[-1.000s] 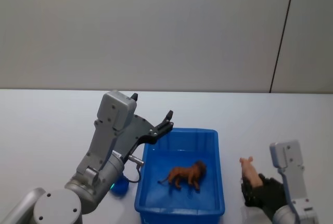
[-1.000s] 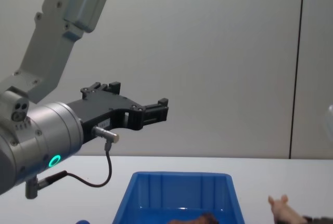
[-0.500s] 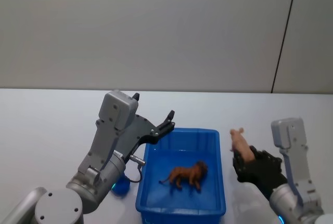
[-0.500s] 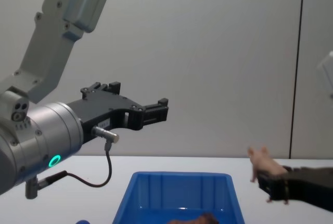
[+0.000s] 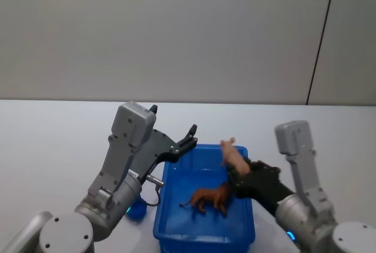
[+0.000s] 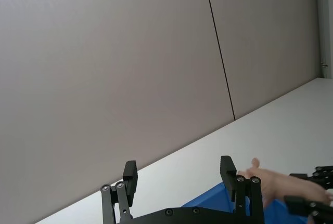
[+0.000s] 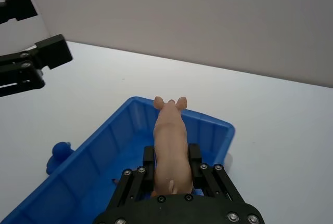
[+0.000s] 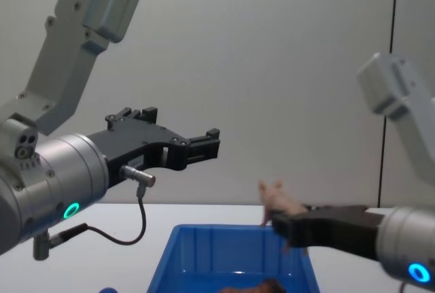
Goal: Pick up the two dolls from the table and place them into the box.
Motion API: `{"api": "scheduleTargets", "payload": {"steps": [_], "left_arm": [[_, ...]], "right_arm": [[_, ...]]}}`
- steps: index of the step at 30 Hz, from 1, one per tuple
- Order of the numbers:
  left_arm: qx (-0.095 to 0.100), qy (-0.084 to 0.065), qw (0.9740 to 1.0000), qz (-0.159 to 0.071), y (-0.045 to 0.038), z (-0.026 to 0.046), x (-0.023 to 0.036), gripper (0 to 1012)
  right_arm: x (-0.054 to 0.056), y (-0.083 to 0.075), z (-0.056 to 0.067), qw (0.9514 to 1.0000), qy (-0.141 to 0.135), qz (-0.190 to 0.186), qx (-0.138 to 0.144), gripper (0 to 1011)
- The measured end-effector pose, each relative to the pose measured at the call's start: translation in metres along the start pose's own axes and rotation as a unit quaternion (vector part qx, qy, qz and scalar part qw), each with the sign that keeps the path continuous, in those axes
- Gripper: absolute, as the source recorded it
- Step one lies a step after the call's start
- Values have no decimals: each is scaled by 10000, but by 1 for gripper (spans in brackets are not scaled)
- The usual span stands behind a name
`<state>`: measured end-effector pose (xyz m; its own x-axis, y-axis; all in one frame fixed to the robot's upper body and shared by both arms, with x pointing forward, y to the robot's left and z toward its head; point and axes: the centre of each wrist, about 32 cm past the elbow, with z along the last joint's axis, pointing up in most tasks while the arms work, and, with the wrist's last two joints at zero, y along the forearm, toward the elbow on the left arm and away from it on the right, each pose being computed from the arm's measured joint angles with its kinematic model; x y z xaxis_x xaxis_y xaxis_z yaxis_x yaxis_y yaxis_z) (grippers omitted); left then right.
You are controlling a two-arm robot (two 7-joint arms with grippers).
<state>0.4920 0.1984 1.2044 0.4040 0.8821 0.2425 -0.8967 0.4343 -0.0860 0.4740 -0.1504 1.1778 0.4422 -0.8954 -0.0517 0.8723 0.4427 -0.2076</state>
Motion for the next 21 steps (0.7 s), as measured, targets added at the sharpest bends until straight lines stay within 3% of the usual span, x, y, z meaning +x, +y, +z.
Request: {"api": "scheduleTargets", "payload": {"steps": [3, 11, 21], "left_arm": [[0, 0, 10000, 0, 0, 0, 0, 1001], [0, 0, 10000, 0, 0, 0, 0, 1001], [0, 0, 10000, 0, 0, 0, 0, 1001]], "right_arm": [[-25, 86, -5, 9998, 23, 168, -58, 393], [-72, 240, -24, 9991, 56, 361, -193, 678], [-74, 259, -35, 9996, -6, 195, -182, 945]]}}
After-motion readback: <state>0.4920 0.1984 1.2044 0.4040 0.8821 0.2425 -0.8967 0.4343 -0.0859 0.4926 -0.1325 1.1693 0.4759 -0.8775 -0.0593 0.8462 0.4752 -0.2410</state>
